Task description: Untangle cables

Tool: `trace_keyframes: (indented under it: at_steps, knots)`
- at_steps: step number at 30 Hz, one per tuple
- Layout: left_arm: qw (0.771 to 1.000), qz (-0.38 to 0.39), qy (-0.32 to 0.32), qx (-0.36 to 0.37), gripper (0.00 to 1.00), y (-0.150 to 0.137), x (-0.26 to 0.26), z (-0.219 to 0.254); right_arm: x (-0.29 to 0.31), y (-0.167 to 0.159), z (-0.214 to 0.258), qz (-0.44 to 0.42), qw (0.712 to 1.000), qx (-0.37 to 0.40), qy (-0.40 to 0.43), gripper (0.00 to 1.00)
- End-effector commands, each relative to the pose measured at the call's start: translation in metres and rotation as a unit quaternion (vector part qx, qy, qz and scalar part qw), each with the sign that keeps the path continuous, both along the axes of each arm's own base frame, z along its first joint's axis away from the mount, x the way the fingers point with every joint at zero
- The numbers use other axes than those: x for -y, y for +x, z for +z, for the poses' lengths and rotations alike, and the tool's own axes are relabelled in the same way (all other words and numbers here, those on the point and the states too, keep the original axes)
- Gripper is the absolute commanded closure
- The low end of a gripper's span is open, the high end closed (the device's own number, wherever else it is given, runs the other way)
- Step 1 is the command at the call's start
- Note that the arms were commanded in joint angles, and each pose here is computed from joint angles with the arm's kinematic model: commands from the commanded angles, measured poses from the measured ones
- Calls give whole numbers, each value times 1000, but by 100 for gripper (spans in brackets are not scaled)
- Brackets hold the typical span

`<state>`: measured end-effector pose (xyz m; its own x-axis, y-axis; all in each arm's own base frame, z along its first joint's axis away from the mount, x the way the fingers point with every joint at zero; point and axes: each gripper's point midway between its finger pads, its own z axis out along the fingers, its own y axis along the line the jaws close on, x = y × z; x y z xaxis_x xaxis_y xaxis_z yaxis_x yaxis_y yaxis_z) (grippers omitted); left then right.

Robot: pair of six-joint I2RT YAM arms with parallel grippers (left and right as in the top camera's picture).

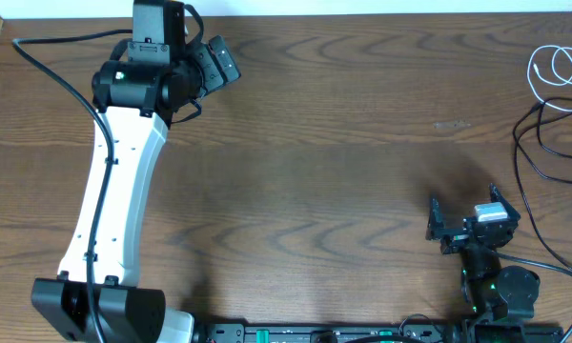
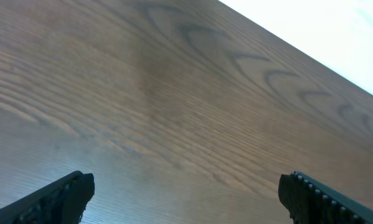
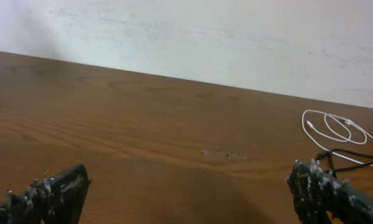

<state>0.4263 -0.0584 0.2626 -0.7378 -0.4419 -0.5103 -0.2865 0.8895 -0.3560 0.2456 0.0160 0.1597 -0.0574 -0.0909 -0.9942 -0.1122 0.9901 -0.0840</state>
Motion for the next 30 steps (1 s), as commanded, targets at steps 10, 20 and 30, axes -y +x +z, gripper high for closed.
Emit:
trace_keyframes:
  at_steps: [10, 20, 30]
  knots:
    - [950, -146, 135, 242, 0, -80, -10, 49, 0, 0, 0, -1, 1000, 1, 7, 1]
    - [917, -81, 160, 356, 0, -139, -44, -14, 0, 0, 0, -1, 1000, 1, 7, 1]
    - [898, -33, 182, 400, 0, -177, -65, -77, 0, 0, 0, -1, 1000, 1, 7, 1]
